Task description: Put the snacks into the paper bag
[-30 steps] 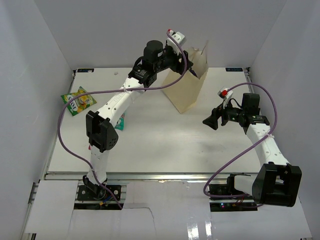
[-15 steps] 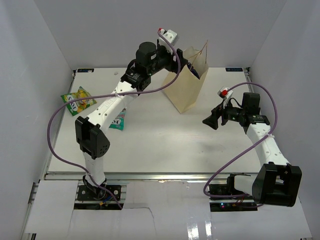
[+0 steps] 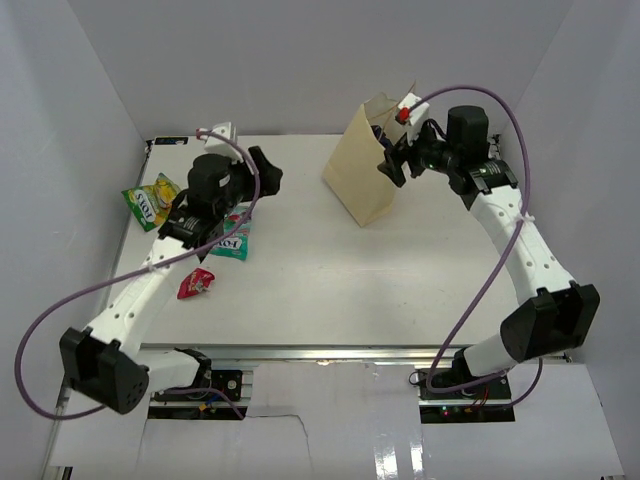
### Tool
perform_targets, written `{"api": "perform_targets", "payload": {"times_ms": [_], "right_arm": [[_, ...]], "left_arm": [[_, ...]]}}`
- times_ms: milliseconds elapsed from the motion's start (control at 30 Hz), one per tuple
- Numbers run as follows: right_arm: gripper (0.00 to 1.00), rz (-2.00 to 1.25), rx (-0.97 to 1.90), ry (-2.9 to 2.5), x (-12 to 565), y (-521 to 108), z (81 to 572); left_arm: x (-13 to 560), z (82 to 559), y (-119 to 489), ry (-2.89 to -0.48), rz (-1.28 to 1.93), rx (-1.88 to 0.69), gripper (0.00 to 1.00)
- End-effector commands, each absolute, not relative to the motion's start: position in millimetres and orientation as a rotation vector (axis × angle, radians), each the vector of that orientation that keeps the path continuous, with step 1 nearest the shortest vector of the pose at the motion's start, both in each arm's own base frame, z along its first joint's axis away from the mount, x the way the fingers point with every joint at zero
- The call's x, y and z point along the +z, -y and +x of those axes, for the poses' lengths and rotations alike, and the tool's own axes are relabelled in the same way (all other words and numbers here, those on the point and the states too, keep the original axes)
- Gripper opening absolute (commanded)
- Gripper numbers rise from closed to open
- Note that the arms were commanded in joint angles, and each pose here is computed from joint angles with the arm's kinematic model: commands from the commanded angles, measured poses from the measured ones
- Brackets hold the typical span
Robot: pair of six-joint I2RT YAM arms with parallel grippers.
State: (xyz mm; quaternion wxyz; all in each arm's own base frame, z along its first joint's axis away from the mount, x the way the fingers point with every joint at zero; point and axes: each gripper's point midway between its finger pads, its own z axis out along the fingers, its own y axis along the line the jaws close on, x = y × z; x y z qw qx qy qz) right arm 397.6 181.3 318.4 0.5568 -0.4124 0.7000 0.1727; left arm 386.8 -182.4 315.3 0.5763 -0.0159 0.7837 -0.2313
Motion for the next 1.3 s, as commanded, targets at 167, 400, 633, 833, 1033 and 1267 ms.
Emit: {"api": "perform_targets", "payload": {"times_ms": [167,400,633,833,1033,1267], "right_arm": [[0.84,-0.847,0.193,-1.804,314.6,-173.6,479.1],[0.72,-1.022,0.307,-1.822,284.2,-219.2,470.8],[0.29,-1.229,0.473,-1.794,263.1,-278.0,425.5],[0.3,-1.349,0.483,-1.742,254.3,-321.0,391.9],[0.5,-1.315,0.396,-1.761,259.8,-310.4,399.6],[0.83,-1.243,0.346,-1.702,300.0,-260.9,413.5]], "left_arm": [[290.7,318.5,134.8,-1.859,-0.285,-0.554,0.87],[280.8,306.9,127.5,-1.873,-0.322,-0.55,0.88],[275.8,307.0,126.1,-1.88,-0.331,-0.541,0.88],[260.0,303.2,125.3,-1.908,-0.362,-0.547,0.88],[245.2,299.4,120.6,-1.931,-0.406,-0.534,0.88],[221.2,305.2,112.4,-2.001,-0.562,-0.48,0.89]]}}
